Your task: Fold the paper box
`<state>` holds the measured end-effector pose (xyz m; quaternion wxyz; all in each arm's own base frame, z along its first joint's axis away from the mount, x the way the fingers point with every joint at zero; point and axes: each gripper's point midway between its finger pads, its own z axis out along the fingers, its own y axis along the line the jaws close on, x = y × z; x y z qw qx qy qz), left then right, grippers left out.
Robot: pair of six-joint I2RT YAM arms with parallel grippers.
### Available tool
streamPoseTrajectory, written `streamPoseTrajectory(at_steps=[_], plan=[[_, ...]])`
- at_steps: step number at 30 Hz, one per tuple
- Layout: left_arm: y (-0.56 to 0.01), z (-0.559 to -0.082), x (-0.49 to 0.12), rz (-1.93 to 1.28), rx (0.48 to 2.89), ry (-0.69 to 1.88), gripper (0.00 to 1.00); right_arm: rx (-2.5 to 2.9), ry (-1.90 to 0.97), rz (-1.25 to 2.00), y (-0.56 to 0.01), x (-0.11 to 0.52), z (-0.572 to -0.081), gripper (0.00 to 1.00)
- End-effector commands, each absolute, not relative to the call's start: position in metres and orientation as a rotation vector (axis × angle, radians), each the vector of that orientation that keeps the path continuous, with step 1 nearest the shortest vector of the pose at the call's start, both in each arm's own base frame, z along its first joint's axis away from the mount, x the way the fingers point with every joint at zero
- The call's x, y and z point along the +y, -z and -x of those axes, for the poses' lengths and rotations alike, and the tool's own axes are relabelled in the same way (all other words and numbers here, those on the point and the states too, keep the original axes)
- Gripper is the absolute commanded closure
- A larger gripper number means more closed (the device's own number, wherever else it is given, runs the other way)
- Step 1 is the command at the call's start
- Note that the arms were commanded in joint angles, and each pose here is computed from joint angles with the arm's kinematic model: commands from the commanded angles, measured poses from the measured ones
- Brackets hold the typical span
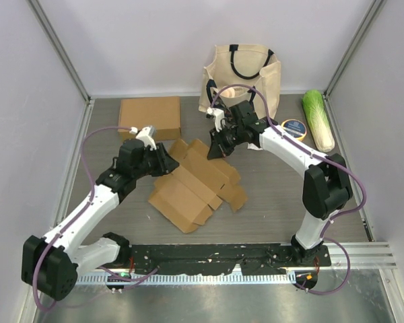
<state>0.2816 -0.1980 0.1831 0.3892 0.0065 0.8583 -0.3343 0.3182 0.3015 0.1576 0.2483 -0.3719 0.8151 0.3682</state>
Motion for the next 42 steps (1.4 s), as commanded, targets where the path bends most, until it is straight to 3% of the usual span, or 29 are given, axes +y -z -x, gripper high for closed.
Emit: streamPoseTrajectory(at_steps=[1, 4, 7, 11, 18, 23, 30, 36, 42], plan=[[-0.135, -0.289, -0.145, 0.218, 2.256, 0.508, 0.75, 2.138, -0.999, 0.999, -0.19, 0.302, -0.319, 0.99], [-0.122, -0.293, -0.126, 0.328, 2.29, 0.368, 0.84, 2.148, -0.971, 0.996, -0.192, 0.299, -0.32, 0.99], [-0.114, -0.303, -0.1, 0.525, 2.266, 0.258, 0.83, 2.147, -0.959, 0.995, -0.195, 0.296, -0.318, 0.99], [-0.113, -0.316, -0.113, 0.65, 2.252, 0.518, 0.85, 2.137, -0.985, 1.012, -0.196, 0.295, -0.309, 0.99], [-0.118, -0.353, -0.163, 0.563, 2.29, 1.078, 0.77, 2.117, -0.999, 1.031, -0.2, 0.295, -0.306, 0.99], [-0.127, -0.361, -0.179, 0.472, 2.289, 1.202, 0.83, 2.109, -1.014, 1.026, -0.201, 0.298, -0.308, 0.99], [-0.128, -0.335, -0.185, 0.433, 2.255, 1.226, 0.95, 2.134, -0.99, 1.005, -0.194, 0.299, -0.316, 0.99], [-0.115, -0.318, -0.201, 0.422, 2.315, 1.159, 0.95, 2.135, -1.013, 0.987, -0.194, 0.304, -0.318, 0.99], [-0.094, -0.319, -0.21, 0.46, 2.334, 1.154, 0.95, 2.16, -0.848, 0.971, -0.186, 0.308, -0.329, 0.99]])
